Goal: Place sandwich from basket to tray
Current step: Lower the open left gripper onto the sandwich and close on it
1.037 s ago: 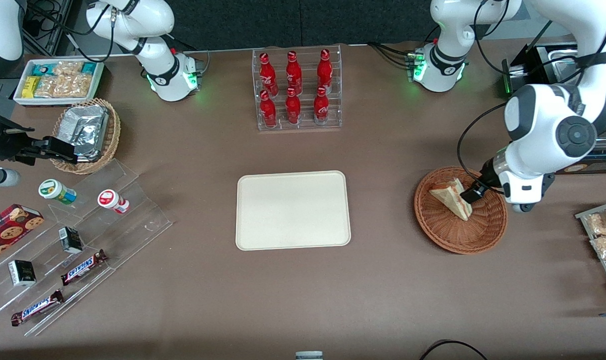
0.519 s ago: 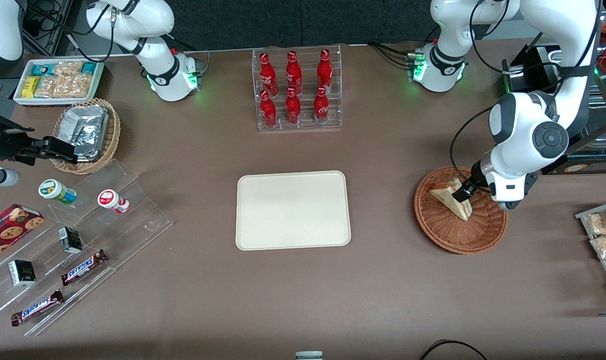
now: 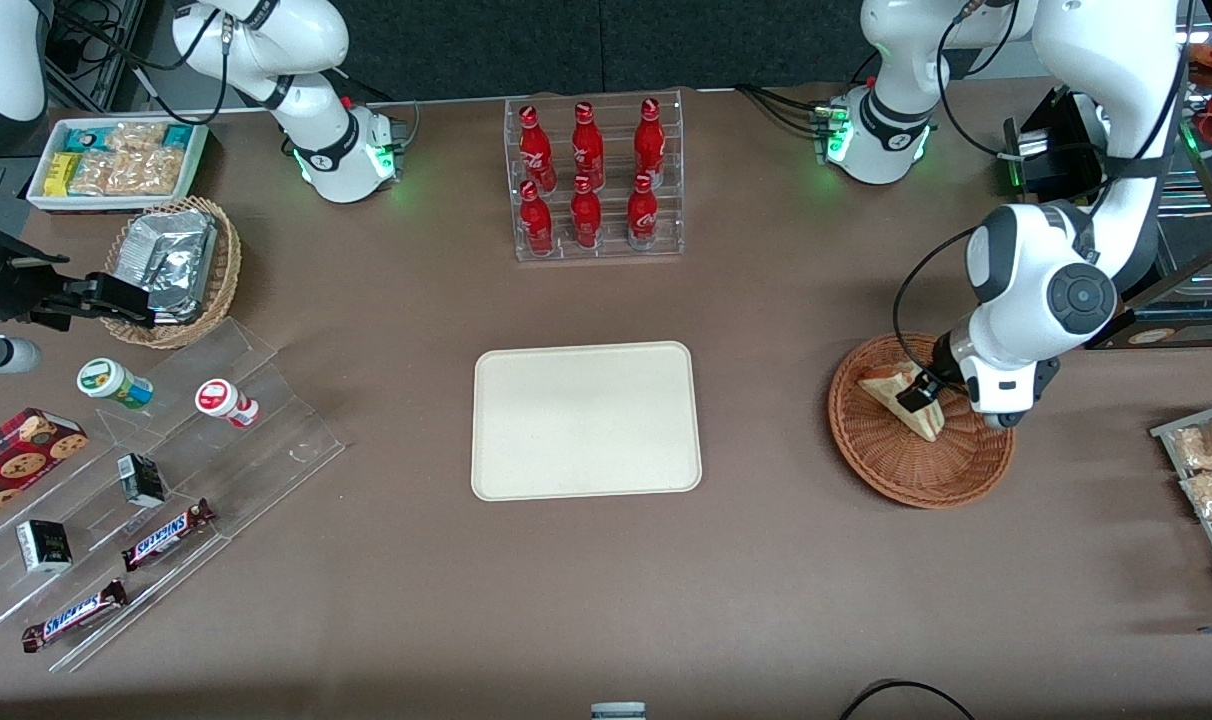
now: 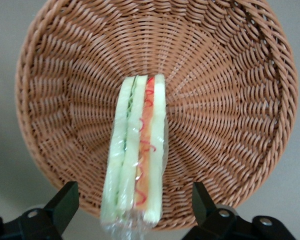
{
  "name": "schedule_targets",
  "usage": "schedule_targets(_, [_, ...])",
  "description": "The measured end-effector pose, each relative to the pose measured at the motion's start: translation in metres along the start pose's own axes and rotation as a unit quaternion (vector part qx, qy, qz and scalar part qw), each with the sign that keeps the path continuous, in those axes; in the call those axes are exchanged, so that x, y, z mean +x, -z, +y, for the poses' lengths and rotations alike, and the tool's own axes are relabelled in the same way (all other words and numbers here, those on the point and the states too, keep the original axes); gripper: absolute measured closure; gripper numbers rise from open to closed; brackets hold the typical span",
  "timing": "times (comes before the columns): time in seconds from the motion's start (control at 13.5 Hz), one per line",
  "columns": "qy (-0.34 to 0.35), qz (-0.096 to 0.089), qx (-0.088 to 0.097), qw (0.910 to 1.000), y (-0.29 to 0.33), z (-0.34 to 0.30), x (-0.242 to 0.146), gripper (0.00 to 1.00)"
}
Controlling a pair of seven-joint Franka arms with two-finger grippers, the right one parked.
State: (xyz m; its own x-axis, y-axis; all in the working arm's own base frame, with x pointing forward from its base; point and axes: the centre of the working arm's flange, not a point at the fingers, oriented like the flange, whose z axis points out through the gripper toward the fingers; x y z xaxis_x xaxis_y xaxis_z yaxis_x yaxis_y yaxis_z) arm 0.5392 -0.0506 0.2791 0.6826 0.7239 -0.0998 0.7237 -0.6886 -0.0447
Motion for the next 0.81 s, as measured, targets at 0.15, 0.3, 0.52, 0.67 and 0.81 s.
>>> schedule_targets(0.15, [0.002,0.0,-0.001,1.0,-0.013,0.002,0.002,0.0])
schedule_targets(0.3, [0.003,-0.002,0.0,1.0,-0.024,0.003,0.003,0.0])
schedule_targets(0.52, [0.002,-0.012,0.011,0.9999,-0.042,0.003,0.002,0.0])
schedule_targets(0.67, [0.003,-0.015,0.014,0.9998,-0.047,0.002,0.002,0.04])
schedule_targets(0.81, [0.002,-0.015,0.014,0.9998,-0.048,0.003,0.002,0.29])
